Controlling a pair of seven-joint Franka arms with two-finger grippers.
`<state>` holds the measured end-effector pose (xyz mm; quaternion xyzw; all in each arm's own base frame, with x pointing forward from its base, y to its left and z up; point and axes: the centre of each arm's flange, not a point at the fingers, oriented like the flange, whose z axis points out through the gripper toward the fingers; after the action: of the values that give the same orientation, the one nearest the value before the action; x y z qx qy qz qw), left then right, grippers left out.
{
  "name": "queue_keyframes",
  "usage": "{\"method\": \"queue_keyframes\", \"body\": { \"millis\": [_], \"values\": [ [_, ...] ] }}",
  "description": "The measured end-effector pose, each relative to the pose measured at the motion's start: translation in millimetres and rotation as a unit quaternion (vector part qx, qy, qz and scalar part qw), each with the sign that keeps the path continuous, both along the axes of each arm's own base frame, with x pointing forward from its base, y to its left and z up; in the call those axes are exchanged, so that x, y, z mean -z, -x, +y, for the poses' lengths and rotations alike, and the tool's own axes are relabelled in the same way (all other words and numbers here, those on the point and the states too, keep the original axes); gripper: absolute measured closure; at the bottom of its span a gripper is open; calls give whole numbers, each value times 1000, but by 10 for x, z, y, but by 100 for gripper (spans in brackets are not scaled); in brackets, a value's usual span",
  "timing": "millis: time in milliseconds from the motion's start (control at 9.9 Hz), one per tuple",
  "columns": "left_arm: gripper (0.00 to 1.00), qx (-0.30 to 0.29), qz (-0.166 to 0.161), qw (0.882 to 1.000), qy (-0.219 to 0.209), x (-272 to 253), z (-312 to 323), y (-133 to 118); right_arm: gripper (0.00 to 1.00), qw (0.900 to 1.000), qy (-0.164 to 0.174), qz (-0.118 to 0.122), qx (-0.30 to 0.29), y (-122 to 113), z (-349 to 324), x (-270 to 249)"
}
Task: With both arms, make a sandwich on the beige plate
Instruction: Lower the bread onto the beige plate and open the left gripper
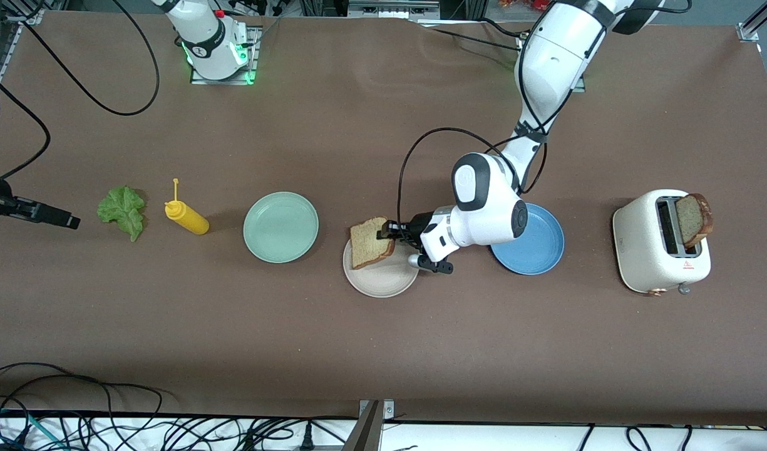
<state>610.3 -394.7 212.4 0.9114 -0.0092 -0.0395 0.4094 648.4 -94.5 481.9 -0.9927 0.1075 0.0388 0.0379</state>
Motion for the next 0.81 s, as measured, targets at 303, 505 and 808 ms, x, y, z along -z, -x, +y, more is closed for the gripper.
{"method": "queue_keyframes", "body": {
  "millis": [303, 505, 808],
  "values": [
    [89, -5, -2, 1000, -6, 101, -16, -1, 0, 1000, -2, 10, 4, -58, -40, 218],
    [78, -7, 0, 1000, -9, 196, -4, -23, 0, 1000, -3, 23, 12, -60, -157, 385],
    [35, 8, -12, 1000, -25, 262, -8, -64, 0, 998, -8, 47, 29, -40, -519, 730]
  ]
}}
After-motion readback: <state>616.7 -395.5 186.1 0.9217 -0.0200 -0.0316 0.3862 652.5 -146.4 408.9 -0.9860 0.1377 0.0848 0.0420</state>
